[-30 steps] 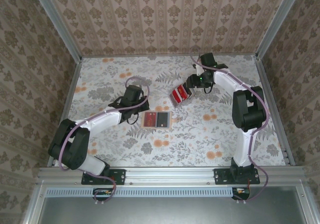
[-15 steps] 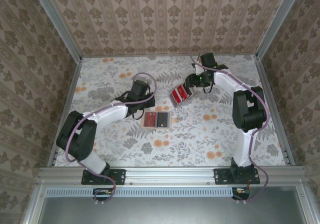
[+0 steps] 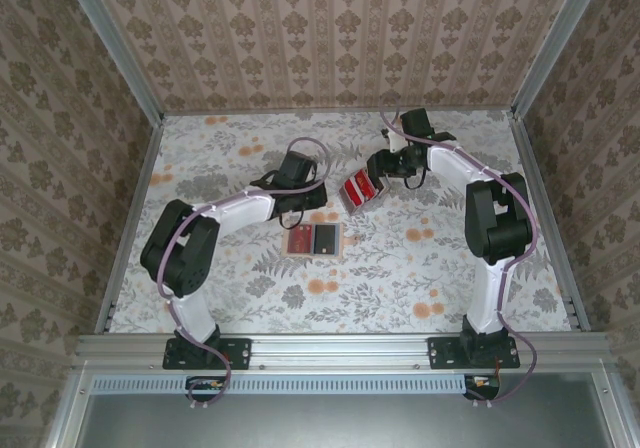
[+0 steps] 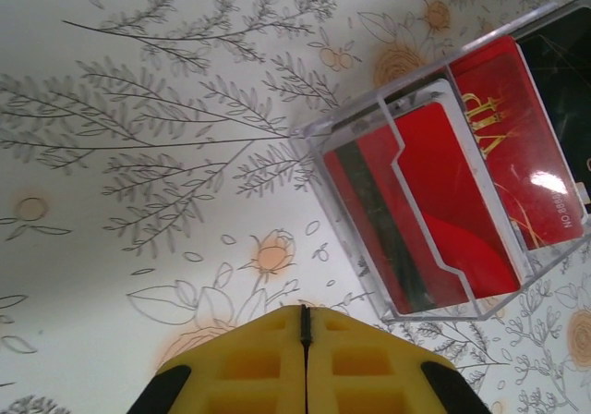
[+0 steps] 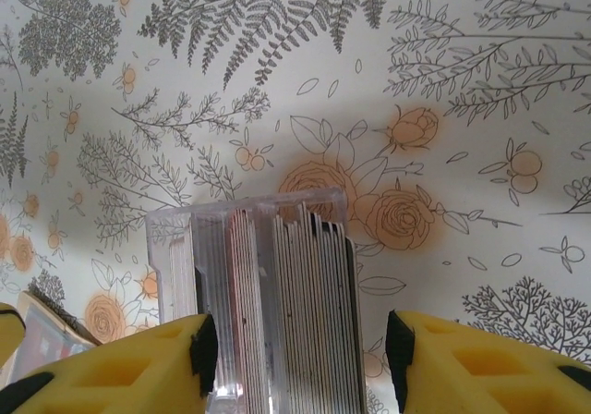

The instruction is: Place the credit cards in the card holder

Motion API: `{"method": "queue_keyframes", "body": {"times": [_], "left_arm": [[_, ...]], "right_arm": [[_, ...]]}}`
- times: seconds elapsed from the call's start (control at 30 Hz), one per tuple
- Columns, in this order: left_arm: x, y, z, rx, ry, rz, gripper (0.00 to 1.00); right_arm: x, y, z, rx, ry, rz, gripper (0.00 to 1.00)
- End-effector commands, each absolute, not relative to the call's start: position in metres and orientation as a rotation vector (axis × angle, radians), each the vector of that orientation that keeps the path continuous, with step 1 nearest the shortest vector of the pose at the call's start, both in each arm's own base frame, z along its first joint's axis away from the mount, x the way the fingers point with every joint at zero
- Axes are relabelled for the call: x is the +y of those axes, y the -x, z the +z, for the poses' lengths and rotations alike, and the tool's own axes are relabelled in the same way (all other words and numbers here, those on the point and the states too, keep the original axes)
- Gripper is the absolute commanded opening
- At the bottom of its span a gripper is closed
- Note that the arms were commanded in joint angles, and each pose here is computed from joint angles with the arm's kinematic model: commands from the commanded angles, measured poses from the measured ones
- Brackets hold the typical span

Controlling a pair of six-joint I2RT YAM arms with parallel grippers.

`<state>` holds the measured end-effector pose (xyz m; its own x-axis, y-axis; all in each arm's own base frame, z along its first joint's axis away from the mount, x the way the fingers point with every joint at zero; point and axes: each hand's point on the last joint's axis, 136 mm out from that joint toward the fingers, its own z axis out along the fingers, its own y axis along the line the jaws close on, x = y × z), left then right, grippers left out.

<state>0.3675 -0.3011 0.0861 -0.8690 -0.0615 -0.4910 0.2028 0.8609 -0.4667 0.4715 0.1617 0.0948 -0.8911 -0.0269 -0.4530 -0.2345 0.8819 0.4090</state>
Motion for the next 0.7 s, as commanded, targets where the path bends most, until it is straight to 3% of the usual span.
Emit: {"method": "queue_keyframes", "body": {"times": [0.0,0.33,0.67], "left_arm": [[-0.314,-0.368,0.092,2.54,-0.142,-0.742,0.08],[-0.337,-0.37,0.074,2.571,-0.145,-0.781,0.11],[-0.354,-0.365,0.066,2.586,-0.169,-0.806,0.12]], "right_arm": [[0.171,-0.462,0.118,2.567,0.203,0.701,0.54],[0.18,-0.451,0.126,2.554,0.227,0.73,0.54],[0.177,-0.452,0.096,2.658,0.212,0.689,0.54]]}}
